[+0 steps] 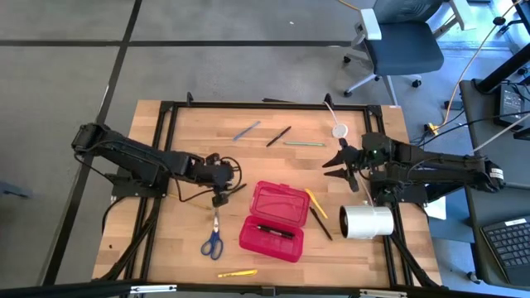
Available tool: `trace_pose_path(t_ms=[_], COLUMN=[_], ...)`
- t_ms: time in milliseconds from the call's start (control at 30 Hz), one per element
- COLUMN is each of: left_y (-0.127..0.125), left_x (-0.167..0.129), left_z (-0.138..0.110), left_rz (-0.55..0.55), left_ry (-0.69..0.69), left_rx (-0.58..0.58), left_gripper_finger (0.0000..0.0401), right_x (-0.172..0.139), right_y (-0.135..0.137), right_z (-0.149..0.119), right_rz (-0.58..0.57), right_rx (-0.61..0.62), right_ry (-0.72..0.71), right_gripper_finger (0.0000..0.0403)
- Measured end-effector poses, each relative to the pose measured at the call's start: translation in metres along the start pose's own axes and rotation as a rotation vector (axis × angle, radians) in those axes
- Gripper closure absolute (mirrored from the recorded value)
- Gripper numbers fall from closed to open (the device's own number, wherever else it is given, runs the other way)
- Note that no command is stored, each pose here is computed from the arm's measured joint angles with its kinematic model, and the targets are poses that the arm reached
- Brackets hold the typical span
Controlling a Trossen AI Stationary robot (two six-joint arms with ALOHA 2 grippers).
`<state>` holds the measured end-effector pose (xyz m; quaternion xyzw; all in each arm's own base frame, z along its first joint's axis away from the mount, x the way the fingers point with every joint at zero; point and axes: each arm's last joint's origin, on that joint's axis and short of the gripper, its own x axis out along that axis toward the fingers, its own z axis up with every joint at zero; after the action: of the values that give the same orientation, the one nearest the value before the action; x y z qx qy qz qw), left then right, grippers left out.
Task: Pick & place school supplies into a supply box
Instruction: Put the yellow pencil into the red supply box
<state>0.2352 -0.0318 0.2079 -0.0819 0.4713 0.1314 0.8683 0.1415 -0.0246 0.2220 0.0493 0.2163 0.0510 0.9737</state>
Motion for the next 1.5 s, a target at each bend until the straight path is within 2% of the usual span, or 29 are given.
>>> trace_pose_path(t_ms=[133,333,467,733,900,1233,1500], left_y=[-0.003,-0.013,-0.019,-0.032,-0.038,-0.047,-0.048], left_x=[-0.005,-0.005,-0.01,-0.002,0.013,0.037,0.051], left_z=[-0.005,-0.021,-0.034,-0.044,-0.05,-0.058,-0.065], left_rz=[-0.044,-0.154,-0.137,-0.079,-0.052,-0.107,-0.073], left_ry=[0.097,0.237,0.317,0.352,0.413,0.534,0.601], left_rx=[-0.001,0.098,0.155,0.229,0.232,0.226,0.25], left_gripper_finger=[0.0326,0.0326,0.0326,0.0326,0.0327,0.0327,0.0329], right_x=[0.001,0.002,0.002,0.003,0.003,0.003,0.003], right_y=[-0.002,-0.003,-0.003,-0.003,-0.003,-0.003,-0.003], right_z=[-0.002,-0.003,-0.003,-0.003,-0.003,-0.004,-0.004], right_rz=[-0.012,-0.012,-0.013,-0.014,-0.014,-0.014,-0.014], right_rx=[0.011,0.014,0.015,0.042,0.042,0.044,0.043], right_ry=[0.008,0.011,0.012,0.017,0.017,0.024,0.027], right_gripper_finger=[0.0266,0.0266,0.0266,0.0266,0.0266,0.0266,0.0266])
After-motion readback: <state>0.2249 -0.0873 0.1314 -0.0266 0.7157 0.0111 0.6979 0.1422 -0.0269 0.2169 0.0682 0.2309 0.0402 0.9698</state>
